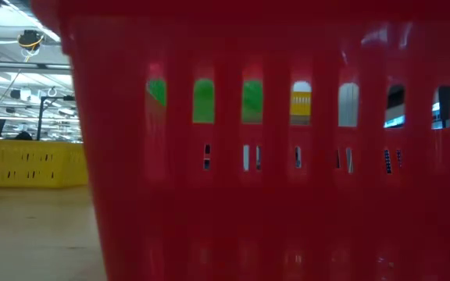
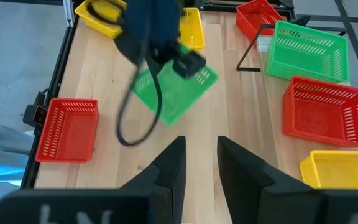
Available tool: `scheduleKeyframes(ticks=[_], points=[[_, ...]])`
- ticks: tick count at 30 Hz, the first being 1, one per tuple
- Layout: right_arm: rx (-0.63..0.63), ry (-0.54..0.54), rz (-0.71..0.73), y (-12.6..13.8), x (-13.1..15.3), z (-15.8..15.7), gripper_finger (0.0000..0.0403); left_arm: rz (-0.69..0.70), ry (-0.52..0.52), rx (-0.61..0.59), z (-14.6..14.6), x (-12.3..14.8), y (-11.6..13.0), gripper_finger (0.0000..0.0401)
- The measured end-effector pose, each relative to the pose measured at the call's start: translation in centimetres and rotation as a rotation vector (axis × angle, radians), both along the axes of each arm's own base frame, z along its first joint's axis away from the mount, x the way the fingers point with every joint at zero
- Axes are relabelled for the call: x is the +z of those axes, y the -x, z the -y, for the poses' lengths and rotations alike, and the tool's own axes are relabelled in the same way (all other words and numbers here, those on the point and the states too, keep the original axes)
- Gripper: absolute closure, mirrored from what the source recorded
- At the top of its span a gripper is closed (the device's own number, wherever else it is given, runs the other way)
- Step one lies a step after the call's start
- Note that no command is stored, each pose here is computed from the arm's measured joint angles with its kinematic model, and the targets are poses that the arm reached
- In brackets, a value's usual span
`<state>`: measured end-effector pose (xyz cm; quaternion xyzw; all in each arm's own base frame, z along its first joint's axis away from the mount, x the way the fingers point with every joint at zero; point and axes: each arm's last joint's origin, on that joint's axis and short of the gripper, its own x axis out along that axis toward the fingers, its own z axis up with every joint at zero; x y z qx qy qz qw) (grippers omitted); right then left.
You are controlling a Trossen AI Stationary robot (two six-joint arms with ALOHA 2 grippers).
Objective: Stack baskets on shelf by color
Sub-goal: Stack the top green bin on top of the green bin on the shelf
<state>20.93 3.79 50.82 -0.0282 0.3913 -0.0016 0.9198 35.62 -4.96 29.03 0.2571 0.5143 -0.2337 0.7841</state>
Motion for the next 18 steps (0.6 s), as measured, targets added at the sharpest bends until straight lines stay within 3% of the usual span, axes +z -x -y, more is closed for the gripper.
scheduleKeyframes(ticks=[3,8,15,18], points=[[0.000,0.000,0.000,0.0,0.0,0.0,0.0315,0.039,-0.046,0.015,0.5,3.2,0.8,0.0401],[0.005,0.005,-0.001,0.0,0.0,0.0,0.0315,0.087,-0.072,0.145,0.1,8.1,2.5,0.0401],[0.020,0.021,-0.001,0.0,0.0,0.0,0.0315,0.368,-0.112,0.617,-1.5,14.0,3.5,0.0401],[0.021,0.021,-0.001,0.0,0.0,0.0,0.0315,0.478,-0.067,0.848,-3.0,15.8,4.0,0.0401]])
